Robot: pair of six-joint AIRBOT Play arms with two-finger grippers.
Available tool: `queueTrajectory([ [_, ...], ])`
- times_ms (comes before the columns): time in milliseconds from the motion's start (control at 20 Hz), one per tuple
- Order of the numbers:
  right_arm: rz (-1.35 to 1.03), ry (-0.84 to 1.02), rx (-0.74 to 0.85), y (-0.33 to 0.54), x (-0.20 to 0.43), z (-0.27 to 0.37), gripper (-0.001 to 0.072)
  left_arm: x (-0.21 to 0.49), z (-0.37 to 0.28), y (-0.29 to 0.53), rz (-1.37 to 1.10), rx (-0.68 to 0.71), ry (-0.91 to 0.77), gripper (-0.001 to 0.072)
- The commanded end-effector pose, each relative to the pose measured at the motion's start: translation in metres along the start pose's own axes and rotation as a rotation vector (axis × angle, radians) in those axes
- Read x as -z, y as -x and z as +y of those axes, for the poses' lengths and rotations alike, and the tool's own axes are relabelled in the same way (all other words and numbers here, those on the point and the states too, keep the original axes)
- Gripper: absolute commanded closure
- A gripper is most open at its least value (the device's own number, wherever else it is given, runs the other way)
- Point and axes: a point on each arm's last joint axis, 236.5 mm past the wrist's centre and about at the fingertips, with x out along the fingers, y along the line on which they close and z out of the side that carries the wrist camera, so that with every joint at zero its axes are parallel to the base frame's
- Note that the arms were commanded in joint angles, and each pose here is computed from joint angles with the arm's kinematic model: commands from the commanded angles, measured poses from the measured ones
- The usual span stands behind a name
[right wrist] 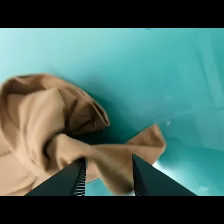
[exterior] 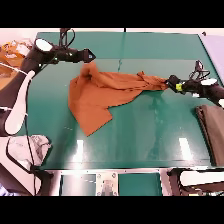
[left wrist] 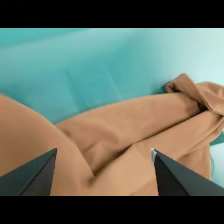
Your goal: Fold the shirts.
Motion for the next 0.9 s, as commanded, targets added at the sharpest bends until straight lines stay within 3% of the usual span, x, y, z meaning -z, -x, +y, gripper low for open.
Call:
queueTrajectory([
  [0, 0.101, 0.000, -0.053, 0.035, -0.011, -0.007, 0.0370, 0.033, 0.033, 0.046, 0.216, -0.062, 0.099, 0.0044],
  [250, 0.147, -0.053, -0.053, 0.058, -0.006, -0.042, 0.0339, 0.120, 0.094, 0.124, 0.554, -0.207, 0.401, 0.0045],
  [550, 0.214, -0.060, -0.047, 0.040, 0.031, -0.044, 0.0304, 0.239, 0.083, 0.108, 0.824, -0.168, 0.627, 0.0045],
  [850, 0.239, -0.025, -0.059, 0.025, 0.042, -0.027, 0.0303, 0.258, 0.086, 0.051, 0.663, -0.152, 0.686, 0.0049],
])
